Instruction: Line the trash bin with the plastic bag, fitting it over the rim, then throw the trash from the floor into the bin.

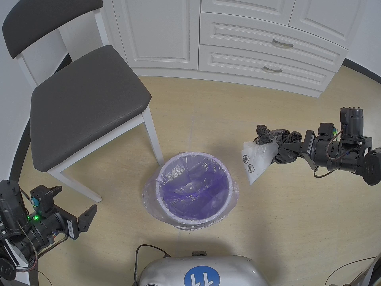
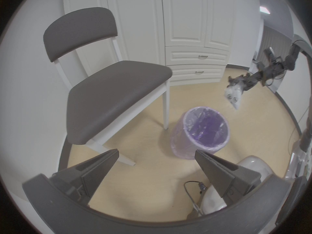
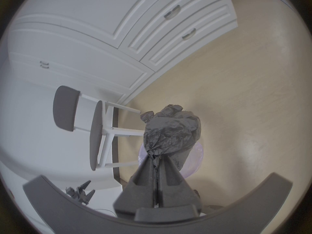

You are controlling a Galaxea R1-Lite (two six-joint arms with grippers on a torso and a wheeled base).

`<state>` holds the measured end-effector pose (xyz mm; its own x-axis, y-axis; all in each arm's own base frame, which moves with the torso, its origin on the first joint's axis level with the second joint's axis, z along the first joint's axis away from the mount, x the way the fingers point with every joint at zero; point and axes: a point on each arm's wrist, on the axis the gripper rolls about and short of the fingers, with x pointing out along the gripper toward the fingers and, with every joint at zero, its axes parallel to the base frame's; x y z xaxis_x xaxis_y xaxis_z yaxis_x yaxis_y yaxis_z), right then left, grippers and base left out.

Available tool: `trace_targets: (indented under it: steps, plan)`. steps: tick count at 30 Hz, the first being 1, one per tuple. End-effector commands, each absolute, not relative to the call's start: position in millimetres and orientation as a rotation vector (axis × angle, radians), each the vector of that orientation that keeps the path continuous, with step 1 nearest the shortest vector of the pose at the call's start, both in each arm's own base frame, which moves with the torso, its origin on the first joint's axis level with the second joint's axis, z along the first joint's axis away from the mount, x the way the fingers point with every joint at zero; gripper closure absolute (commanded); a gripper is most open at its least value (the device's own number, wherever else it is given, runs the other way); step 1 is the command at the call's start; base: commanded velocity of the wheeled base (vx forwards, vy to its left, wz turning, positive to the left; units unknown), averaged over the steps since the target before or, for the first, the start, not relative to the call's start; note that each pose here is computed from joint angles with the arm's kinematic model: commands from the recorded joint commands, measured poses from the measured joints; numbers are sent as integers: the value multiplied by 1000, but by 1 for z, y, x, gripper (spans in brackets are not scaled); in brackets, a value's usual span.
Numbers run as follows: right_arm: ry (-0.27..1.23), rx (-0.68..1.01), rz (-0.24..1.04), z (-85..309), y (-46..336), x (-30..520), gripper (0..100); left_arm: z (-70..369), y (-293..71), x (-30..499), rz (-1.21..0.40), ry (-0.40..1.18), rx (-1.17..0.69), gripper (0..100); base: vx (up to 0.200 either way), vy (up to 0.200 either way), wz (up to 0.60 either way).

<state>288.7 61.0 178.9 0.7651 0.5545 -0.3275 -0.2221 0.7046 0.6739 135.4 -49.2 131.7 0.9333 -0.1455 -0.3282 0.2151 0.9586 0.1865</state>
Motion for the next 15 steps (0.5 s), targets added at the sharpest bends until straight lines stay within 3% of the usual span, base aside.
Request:
trace_targets:
  steps: [1, 8, 9, 15]
  plan:
    - [508, 605, 512, 191, 66, 266, 100, 131, -43, 140, -142, 333, 242, 0, 0, 0, 0]
    - [500, 520, 557, 189, 72, 249, 100, 131, -42, 141, -136, 333, 249, 0, 0, 0, 0]
    - [509, 406, 561, 177, 72, 244, 100, 133, -42, 142, -128, 325, 246, 0, 0, 0, 0]
    - [486, 224, 563, 168, 80, 220, 100, 137, -39, 140, -114, 295, 242, 0, 0, 0, 0]
